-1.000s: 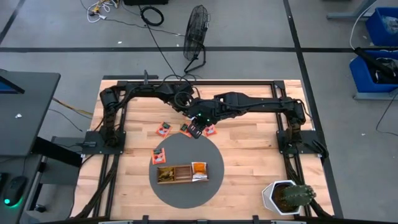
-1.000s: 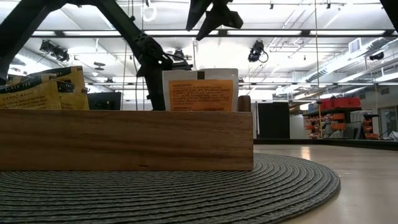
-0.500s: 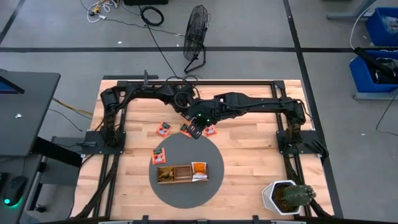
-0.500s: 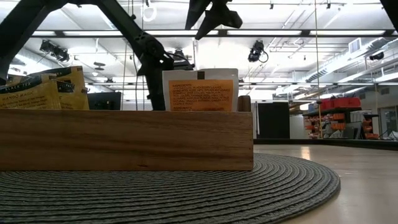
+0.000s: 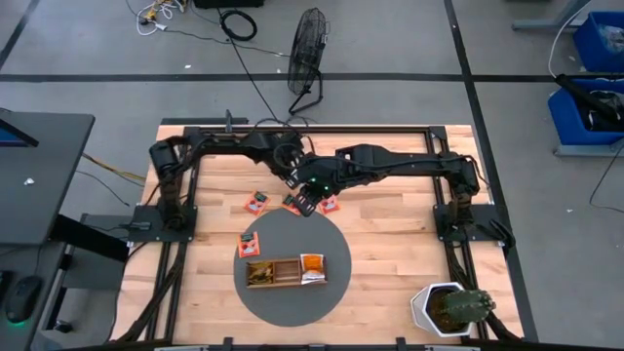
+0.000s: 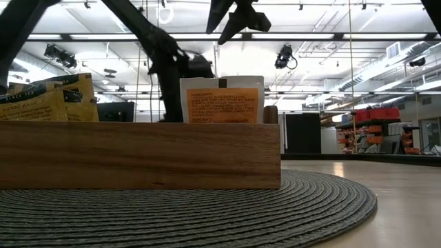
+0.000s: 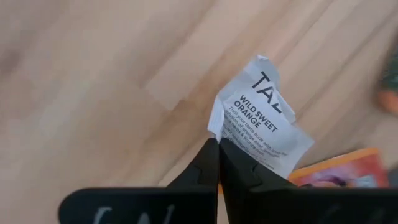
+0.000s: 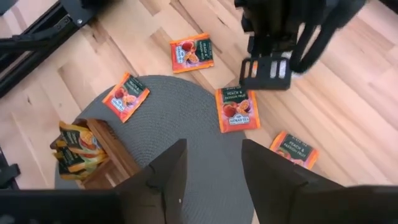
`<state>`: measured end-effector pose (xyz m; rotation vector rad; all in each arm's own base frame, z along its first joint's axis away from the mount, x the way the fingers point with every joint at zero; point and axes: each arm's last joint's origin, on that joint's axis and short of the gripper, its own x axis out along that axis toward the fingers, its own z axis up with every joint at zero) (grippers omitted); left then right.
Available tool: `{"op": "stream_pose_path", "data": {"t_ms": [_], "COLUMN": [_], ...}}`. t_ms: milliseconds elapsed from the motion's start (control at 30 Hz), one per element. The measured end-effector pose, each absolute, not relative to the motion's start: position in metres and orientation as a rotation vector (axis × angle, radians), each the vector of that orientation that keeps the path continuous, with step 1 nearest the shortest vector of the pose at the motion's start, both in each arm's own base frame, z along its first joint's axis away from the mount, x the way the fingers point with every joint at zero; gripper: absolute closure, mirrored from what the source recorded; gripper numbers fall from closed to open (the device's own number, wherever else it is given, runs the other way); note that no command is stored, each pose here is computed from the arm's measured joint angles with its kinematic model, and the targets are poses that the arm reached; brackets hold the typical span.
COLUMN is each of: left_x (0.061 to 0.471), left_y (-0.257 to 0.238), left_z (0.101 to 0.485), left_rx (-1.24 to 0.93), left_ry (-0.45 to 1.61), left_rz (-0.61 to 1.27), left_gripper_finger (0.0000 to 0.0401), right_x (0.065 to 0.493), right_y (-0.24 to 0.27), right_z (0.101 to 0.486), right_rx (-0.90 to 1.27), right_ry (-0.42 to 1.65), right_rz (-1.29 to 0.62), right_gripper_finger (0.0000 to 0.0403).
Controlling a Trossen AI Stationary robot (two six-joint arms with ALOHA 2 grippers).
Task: Pick & Place Tea
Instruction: Put the orange white tea bag into the right section of the wooden organizer
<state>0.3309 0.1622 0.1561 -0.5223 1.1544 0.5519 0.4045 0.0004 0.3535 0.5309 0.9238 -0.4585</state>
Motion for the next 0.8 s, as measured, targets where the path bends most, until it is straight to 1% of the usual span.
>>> {"op": "stream_pose_path", "data": {"t_ms": [167,233,367,567,667,800], "left_x": [0.325,0.321,0.311,0.291,0.282,0.275], "left_y": [0.159,0.156,0.148,0.135,0.126,0.113], "left_z": [0.19,0.209,0.243,0.291,0.311,0.328], "left_rx": [-0.462,-0.432,-0.386,-0.366,-0.359,-0.357], "left_ry": [1.067,1.005,0.908,0.745,0.663,0.595], "left_rz": [0.562,0.571,0.598,0.589,0.576,0.557], "left_gripper_finger": [0.0397,0.0397,0.0398,0.0398,0.0399,0.0399], "right_x": [0.396,0.392,0.379,0.366,0.363,0.366], "right_y": [-0.009,-0.015,-0.028,-0.05,-0.061,-0.073], "right_z": [0.364,0.37,0.386,0.404,0.407,0.412], "right_rx": [0.556,0.581,0.638,0.662,0.692,0.721], "right_ry": [0.894,0.874,0.794,0.703,0.685,0.632], "right_rz": [-0.478,-0.497,-0.569,-0.61,-0.606,-0.553], "right_gripper_finger": [0.0243,0.0243,0.0243,0.0243,0.0243,0.0243]}}
